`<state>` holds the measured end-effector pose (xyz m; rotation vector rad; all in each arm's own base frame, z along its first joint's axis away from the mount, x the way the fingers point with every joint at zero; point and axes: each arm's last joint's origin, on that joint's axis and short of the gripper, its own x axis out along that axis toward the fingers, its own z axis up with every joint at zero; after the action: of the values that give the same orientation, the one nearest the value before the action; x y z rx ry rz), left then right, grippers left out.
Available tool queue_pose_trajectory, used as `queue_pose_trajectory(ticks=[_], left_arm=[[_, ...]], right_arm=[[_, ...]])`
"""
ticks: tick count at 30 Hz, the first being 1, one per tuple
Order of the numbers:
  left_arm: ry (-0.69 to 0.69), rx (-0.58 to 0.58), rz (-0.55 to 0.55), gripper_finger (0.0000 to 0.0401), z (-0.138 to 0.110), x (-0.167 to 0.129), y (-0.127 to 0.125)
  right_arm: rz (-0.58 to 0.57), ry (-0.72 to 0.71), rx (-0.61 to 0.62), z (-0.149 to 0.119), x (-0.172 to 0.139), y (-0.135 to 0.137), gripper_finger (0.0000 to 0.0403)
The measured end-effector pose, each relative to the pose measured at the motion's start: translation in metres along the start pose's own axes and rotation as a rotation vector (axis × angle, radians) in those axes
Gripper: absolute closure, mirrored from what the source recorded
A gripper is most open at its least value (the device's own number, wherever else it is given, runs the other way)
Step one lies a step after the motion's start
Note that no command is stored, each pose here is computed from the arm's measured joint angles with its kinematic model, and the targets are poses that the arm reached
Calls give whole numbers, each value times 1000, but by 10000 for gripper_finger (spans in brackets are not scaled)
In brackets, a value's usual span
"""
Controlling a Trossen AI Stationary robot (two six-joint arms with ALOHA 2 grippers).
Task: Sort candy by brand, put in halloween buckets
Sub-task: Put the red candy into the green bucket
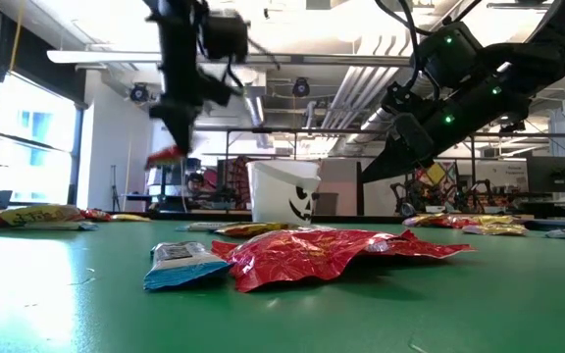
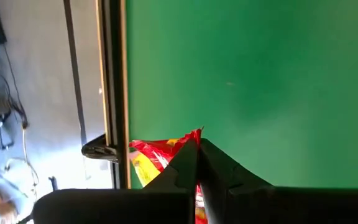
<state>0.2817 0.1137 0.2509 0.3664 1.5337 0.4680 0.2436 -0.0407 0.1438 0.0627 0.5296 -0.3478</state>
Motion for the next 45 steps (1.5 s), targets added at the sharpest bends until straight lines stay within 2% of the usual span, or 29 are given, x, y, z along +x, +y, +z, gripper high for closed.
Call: queue_pose_trajectory(ticks=[4, 10, 17, 23, 28, 35, 38, 45], left_arm=[[-40, 21, -54, 401, -12, -37, -24], [-88, 126, -165, 401, -36, -87, -75], [-58, 162, -383, 401, -66, -127, -133], [44, 151, -578, 401, -96, -154, -179], [129, 50, -661, 401, -121, -172, -207], [48, -43, -781, 401, -129, -189, -241], [30, -43, -777, 401, -127, -188, -254], [102, -9, -713, 401, -121, -173, -279]], right_arm=[[0, 0, 0, 0, 0, 0, 402], [0, -2, 0, 0, 0, 0, 402], [1, -8, -7, 1, 0, 0, 402], [1, -8, -7, 1, 0, 0, 402], [1, -9, -7, 1, 0, 0, 402], [1, -20, -8, 2, 0, 0, 402], [2, -28, -6, 3, 0, 0, 402], [2, -30, -6, 3, 0, 0, 402]])
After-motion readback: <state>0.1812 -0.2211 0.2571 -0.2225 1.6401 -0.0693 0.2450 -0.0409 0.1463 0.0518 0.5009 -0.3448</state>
